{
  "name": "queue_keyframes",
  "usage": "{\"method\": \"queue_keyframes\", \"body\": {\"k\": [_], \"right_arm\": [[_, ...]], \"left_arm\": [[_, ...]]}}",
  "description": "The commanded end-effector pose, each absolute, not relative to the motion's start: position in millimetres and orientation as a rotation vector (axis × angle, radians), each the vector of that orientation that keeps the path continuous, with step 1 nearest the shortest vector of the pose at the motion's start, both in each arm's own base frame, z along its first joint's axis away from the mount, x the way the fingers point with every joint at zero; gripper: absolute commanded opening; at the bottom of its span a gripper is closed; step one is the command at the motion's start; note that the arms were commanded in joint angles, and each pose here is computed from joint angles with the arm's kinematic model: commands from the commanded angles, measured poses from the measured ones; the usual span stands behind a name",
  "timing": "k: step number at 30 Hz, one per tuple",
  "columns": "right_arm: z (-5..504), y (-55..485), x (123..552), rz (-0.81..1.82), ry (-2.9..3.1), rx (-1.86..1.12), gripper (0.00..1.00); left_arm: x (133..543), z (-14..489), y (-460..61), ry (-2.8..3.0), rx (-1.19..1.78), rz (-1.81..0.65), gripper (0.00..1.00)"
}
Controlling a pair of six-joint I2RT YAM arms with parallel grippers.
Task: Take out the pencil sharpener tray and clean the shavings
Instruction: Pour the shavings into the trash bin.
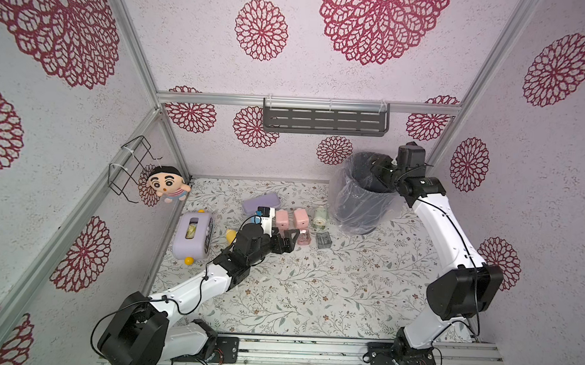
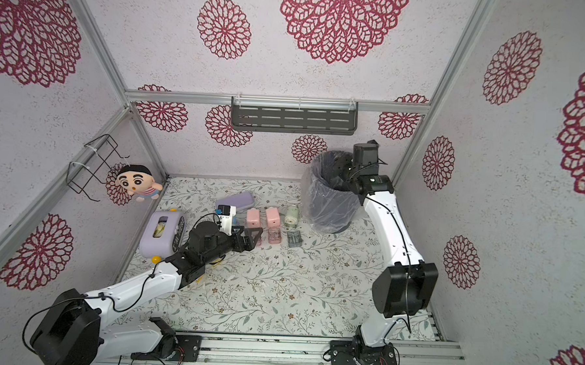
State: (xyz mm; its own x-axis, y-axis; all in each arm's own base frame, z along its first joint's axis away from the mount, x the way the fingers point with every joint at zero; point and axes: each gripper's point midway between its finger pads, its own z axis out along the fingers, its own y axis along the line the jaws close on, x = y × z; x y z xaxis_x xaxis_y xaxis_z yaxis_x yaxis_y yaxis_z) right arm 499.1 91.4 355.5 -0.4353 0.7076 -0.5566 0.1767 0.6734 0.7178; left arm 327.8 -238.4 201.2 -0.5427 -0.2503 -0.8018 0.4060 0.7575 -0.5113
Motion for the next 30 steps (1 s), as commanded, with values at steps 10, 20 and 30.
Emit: {"method": "queue_keyframes", "body": {"k": [10, 20, 30], "right_arm": [[430, 123, 491, 1.498, 1.506, 1.195, 0.31], [445, 111, 480, 1.565, 1.254, 1.367, 0.30], [430, 112, 481, 1.600, 1.232, 1.400, 0.30]], "left_arm": [[326, 195, -241, 1.977, 0.133, -0.821, 0.97], [326, 196, -240, 1.974, 0.130, -0.814, 0.97], [326, 198, -240, 1.975, 0.112, -0.822, 0.97]]}}
